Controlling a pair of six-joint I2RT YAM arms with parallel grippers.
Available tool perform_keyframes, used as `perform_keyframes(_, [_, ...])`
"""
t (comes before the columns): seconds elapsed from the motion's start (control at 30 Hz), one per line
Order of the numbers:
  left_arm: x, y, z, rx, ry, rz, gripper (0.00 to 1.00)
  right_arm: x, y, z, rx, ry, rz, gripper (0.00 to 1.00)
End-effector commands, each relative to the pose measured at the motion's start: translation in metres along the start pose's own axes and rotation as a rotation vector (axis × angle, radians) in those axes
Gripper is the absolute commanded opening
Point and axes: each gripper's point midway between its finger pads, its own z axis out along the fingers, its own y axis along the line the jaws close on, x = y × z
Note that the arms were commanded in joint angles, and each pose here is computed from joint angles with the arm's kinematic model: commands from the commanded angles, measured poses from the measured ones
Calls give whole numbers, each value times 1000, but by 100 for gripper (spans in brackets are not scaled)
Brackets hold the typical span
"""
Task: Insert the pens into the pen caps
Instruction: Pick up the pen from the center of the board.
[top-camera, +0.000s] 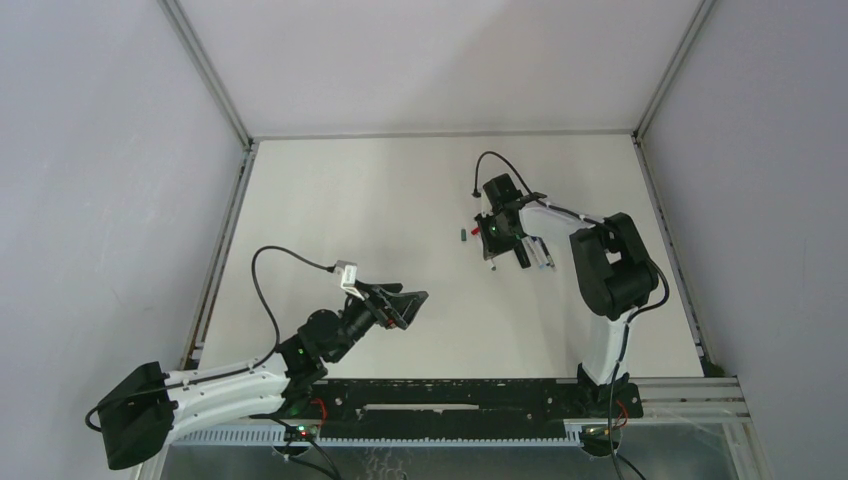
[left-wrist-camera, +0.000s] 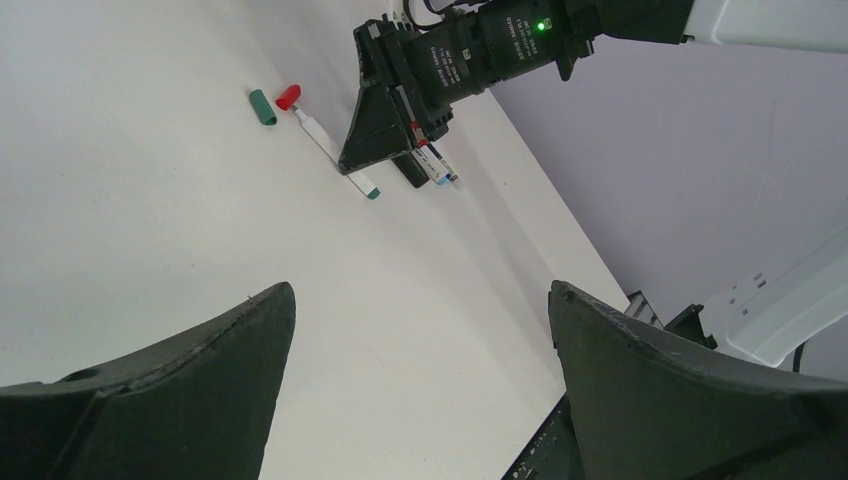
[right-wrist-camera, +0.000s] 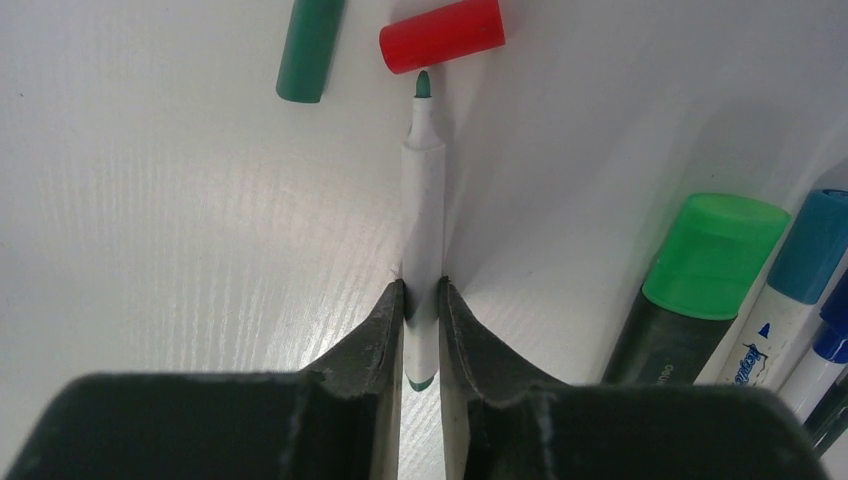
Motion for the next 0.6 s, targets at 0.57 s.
perform_keyframes(0.57, [-5, -25, 17, 71, -11, -122, 97, -8, 8, -40, -155, -20, -68, 0])
